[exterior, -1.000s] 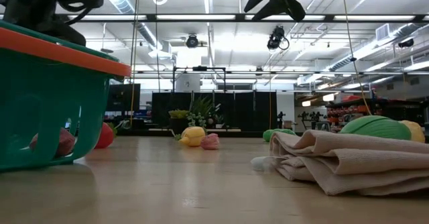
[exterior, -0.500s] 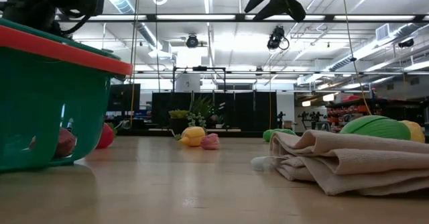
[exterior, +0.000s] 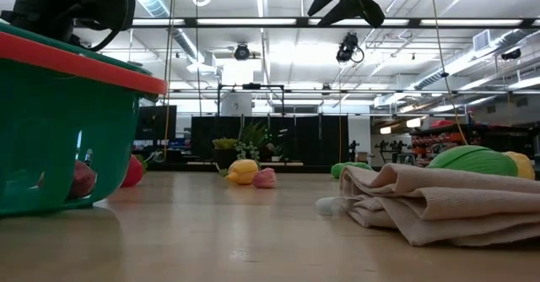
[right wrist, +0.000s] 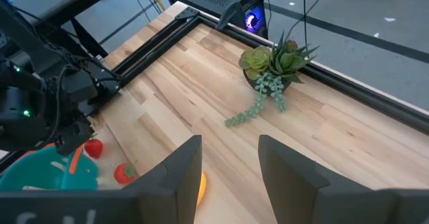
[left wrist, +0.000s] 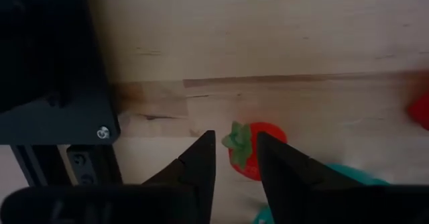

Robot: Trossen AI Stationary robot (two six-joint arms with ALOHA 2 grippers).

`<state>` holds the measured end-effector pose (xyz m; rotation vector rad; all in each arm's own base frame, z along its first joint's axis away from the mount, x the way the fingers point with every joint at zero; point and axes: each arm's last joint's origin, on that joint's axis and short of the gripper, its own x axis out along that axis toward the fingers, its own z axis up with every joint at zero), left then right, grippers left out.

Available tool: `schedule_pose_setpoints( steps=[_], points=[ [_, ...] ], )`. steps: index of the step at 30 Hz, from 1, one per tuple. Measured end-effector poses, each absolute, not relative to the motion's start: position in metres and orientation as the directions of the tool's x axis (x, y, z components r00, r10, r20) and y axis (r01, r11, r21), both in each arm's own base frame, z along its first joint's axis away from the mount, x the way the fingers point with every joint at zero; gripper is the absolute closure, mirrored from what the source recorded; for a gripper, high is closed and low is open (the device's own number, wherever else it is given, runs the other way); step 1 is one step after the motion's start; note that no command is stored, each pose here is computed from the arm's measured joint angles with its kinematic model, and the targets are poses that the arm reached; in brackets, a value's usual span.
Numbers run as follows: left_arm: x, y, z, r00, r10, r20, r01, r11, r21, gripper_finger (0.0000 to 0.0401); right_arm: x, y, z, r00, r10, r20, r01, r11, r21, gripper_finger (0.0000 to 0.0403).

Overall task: Pick and placing Produce into tupperware
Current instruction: Put the left red strawberry into the blue basket

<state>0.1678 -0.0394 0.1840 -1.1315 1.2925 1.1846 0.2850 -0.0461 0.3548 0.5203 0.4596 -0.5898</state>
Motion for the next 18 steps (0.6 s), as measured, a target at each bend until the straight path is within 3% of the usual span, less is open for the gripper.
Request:
schedule_pose_setpoints(
  steps=[18],
  points=[
    [0.1724,-0.0419,0.1761,-0.09,0.002,-0.996,-0.994,0.06,0.09,0.0292,0.2851,-0.0461,0.3548,0.74,-0.4,-0.541,0.622,0.712,0.324,0.0247]
  ],
)
